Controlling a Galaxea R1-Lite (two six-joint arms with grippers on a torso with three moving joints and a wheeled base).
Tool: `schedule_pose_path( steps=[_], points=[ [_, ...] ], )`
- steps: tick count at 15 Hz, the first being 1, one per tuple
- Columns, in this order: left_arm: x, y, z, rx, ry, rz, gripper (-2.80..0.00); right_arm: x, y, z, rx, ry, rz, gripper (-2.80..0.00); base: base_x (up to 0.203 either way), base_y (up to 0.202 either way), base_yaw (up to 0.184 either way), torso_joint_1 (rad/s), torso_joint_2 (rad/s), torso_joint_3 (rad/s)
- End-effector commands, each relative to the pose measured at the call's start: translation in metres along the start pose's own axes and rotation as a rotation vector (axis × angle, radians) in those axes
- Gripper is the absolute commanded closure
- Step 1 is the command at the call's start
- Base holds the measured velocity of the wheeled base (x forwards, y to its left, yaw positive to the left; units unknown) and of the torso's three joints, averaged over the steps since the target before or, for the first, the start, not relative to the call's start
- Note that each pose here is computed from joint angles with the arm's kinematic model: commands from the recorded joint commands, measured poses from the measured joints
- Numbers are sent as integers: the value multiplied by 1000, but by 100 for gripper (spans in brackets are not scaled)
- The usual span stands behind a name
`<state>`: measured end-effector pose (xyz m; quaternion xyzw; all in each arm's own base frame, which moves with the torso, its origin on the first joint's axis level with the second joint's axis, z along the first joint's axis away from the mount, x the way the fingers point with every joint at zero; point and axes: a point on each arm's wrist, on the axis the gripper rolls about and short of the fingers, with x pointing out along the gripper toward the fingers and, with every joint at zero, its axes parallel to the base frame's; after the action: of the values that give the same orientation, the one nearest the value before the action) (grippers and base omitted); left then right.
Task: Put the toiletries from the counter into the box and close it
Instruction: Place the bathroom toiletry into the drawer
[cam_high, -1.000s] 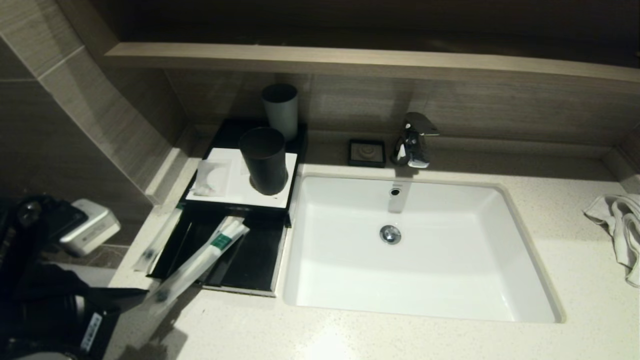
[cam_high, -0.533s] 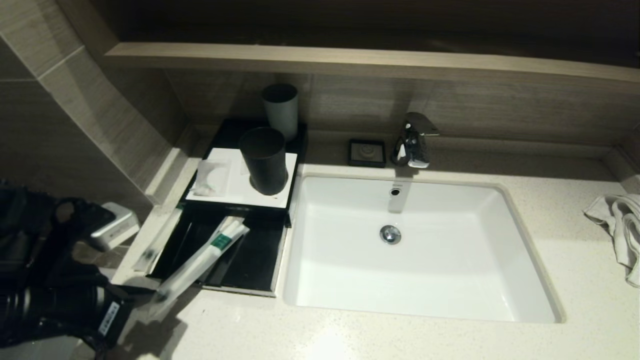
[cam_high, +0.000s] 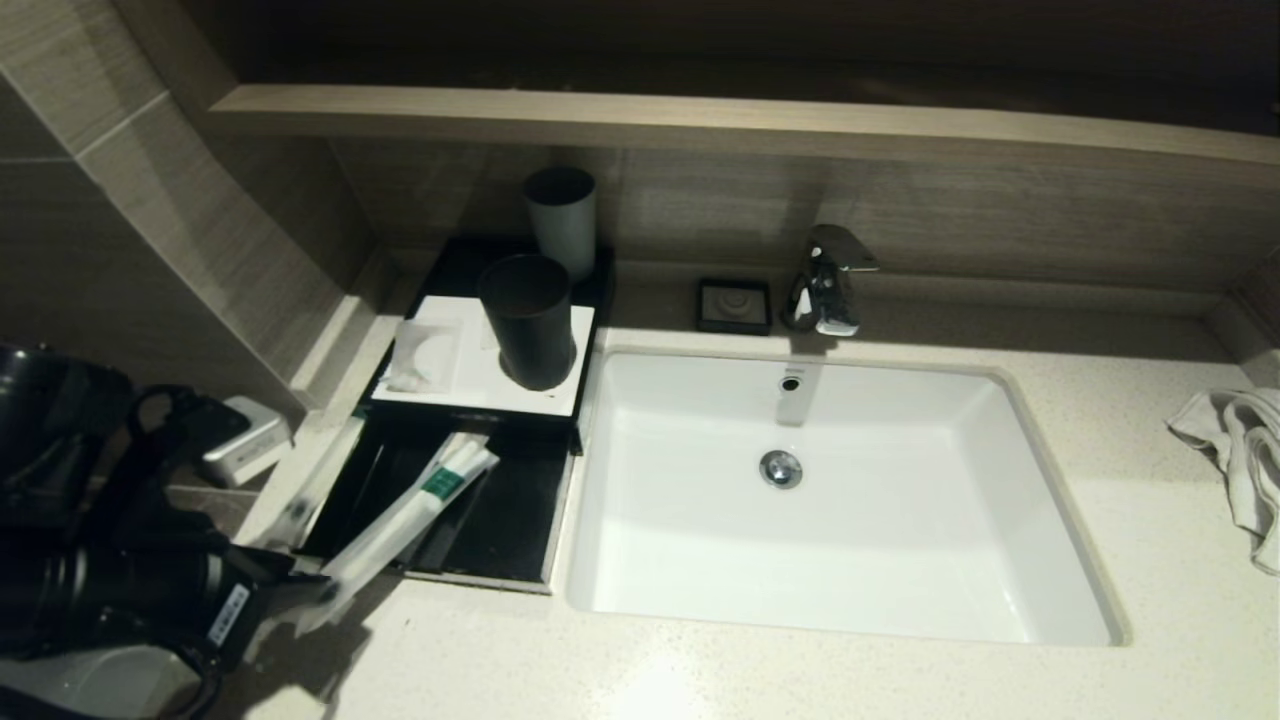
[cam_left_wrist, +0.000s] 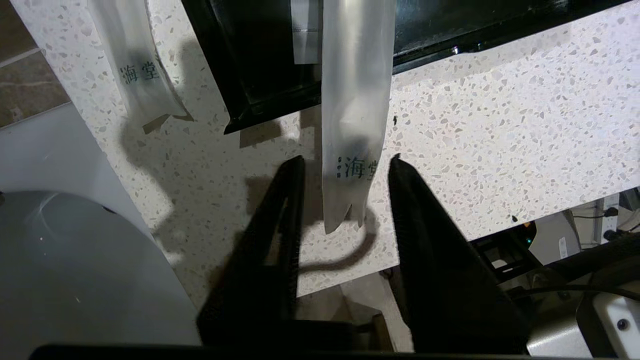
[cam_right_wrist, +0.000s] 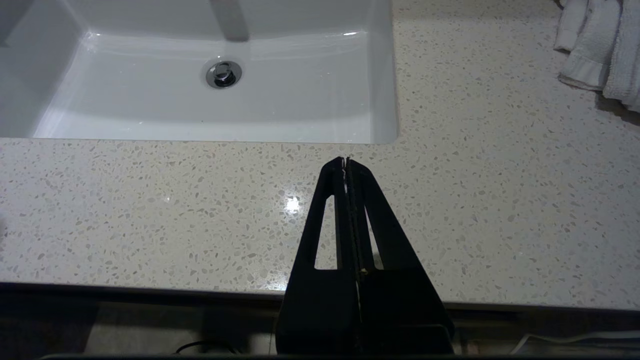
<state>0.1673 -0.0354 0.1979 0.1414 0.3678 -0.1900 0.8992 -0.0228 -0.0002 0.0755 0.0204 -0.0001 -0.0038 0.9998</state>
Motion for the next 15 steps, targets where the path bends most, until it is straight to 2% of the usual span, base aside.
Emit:
schedule_pose_path(
  steps=[1, 5, 9, 15],
  points=[
    [0, 1, 2, 3, 0, -2, -280, 0, 0, 0, 1, 0, 0, 0, 0, 0, 0, 0, 0, 0],
    [-3, -1, -2, 26, -2, -29, -280, 0, 0, 0, 1, 0, 0, 0, 0, 0, 0, 0, 0, 0],
    [3, -5, -16, 63, 48, -49, -280, 0, 0, 0, 1, 0, 0, 0, 0, 0, 0, 0, 0, 0],
    [8, -4, -15, 62, 51, -76, -280, 0, 0, 0, 1, 0, 0, 0, 0, 0, 0, 0, 0, 0]
  ],
)
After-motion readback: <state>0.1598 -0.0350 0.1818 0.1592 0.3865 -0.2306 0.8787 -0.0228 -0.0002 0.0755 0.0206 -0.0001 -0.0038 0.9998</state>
